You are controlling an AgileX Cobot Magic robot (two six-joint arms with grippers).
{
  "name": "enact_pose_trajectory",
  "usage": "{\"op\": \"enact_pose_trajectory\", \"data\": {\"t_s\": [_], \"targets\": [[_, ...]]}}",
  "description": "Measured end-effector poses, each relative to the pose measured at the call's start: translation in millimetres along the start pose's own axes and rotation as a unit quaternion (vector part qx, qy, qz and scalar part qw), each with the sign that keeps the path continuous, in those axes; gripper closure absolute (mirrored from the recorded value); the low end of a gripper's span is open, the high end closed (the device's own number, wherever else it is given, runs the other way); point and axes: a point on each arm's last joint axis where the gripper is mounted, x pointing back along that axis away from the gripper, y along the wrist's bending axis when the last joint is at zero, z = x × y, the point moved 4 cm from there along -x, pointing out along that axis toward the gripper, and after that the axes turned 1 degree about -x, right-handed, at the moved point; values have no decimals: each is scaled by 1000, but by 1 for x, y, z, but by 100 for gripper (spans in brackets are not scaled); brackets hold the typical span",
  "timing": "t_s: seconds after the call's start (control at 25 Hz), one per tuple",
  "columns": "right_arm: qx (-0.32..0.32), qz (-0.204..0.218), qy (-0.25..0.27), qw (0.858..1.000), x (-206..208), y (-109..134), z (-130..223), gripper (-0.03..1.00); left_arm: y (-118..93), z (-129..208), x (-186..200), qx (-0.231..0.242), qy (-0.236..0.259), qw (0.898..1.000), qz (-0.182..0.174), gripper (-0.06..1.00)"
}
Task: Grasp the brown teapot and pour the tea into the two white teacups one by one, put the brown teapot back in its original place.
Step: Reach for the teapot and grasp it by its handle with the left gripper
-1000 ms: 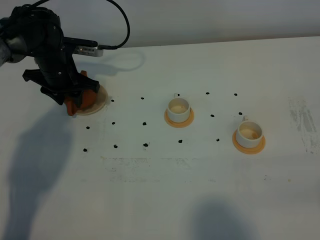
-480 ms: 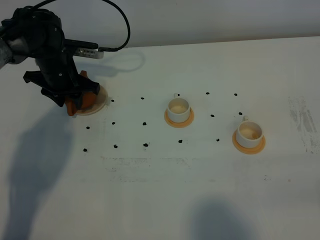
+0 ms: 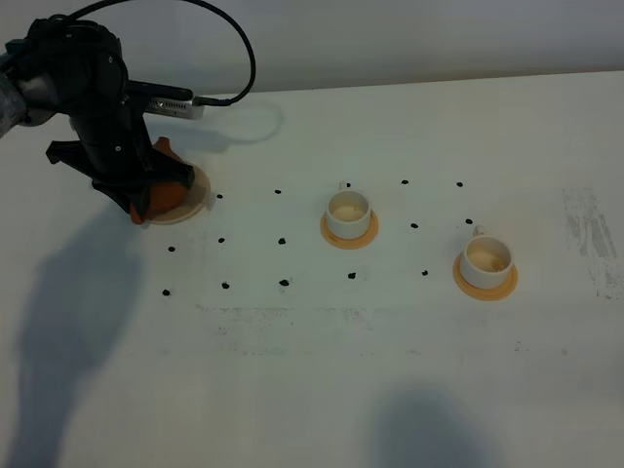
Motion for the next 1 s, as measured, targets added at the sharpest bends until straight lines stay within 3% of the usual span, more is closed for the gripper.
{"op": "enact_pose_trajectory", "data": {"t_s": [0.52, 1.0], "targets": [[0, 0, 0, 1000, 0, 0, 0, 45, 3, -1, 1, -72, -4, 997, -13, 85], [0, 0, 0, 1000, 0, 0, 0, 45, 5, -15, 34, -118, -73, 990, -25, 85]]}}
